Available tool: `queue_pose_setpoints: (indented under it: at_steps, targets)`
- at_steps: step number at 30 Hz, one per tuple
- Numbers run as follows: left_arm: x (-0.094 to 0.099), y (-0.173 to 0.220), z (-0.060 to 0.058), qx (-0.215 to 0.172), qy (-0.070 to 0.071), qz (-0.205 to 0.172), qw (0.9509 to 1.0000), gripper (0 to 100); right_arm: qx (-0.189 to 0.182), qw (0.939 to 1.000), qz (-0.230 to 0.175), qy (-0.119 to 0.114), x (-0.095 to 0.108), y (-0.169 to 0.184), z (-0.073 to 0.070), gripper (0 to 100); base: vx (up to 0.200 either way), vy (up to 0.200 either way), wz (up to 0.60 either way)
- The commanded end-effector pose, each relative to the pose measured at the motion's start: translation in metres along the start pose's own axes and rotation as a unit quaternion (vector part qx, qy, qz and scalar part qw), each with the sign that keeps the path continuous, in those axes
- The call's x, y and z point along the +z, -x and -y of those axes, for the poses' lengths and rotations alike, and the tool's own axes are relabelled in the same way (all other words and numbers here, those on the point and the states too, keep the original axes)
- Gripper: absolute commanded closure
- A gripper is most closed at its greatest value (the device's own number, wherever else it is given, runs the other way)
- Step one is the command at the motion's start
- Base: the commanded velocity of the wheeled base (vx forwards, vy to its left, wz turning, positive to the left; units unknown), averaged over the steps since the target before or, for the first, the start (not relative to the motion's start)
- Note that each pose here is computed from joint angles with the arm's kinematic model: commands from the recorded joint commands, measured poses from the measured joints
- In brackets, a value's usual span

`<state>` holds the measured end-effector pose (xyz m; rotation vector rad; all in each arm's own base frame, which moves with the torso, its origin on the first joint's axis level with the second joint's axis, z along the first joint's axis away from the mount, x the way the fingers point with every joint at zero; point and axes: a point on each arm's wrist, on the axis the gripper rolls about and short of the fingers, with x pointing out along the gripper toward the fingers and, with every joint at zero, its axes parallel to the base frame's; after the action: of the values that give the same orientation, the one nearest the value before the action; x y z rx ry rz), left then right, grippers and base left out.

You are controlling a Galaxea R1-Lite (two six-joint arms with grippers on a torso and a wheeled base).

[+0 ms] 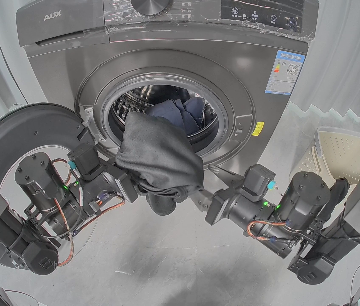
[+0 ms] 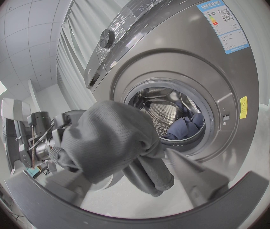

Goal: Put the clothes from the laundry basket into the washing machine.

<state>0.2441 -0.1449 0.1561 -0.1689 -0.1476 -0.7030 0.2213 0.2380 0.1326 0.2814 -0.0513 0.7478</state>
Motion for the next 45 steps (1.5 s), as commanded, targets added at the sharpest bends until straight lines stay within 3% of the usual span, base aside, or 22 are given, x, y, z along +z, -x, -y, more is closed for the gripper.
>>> queue_pose_setpoints:
  at_steps: [1,2,3,4,9,18,25,31,45]
  targets:
    - [0.002,0.002,0.000,0.001,0.002,0.002,1.0000,100,0.010,0.9997,-0.020,0.008,0.003,0.021,-0.002,0,0.000,0.000,0.00]
    - [0.006,0.011,0.003,-0.001,0.006,0.003,1.0000,100,0.042,0.9952,-0.082,0.032,-0.006,0.063,0.000,0,0.000,0.000,0.00]
    - [0.006,0.011,0.003,-0.001,0.006,0.003,1.0000,100,0.042,0.9952,-0.082,0.032,-0.006,0.063,0.000,0,0.000,0.000,0.00]
    - [0.007,0.013,0.003,0.001,0.007,0.001,1.0000,100,0.054,0.9908,-0.118,0.038,-0.011,0.086,0.004,0,0.000,0.000,0.00]
    - [0.001,0.017,0.001,0.007,0.004,-0.012,0.9999,100,0.046,0.9856,-0.156,0.048,-0.020,0.102,0.015,0,0.000,0.000,0.00]
    - [-0.009,0.027,0.001,0.010,-0.003,-0.041,0.9991,100,0.003,0.9863,-0.155,0.057,-0.017,0.100,0.044,0,0.000,0.000,0.00]
    - [-0.016,0.024,0.000,0.013,-0.006,-0.051,0.9986,100,0.009,0.9867,-0.152,0.057,-0.017,0.098,0.044,0,0.000,0.000,0.00]
    - [-0.016,0.024,0.000,0.011,-0.016,-0.051,0.9985,100,0.011,0.9870,-0.150,0.056,-0.017,0.094,0.044,0,0.200,0.000,0.00]
    - [-0.022,0.022,0.006,0.002,-0.021,-0.061,0.9979,100,0.020,0.9866,-0.152,0.054,-0.019,0.093,0.039,0,0.200,0.000,0.00]
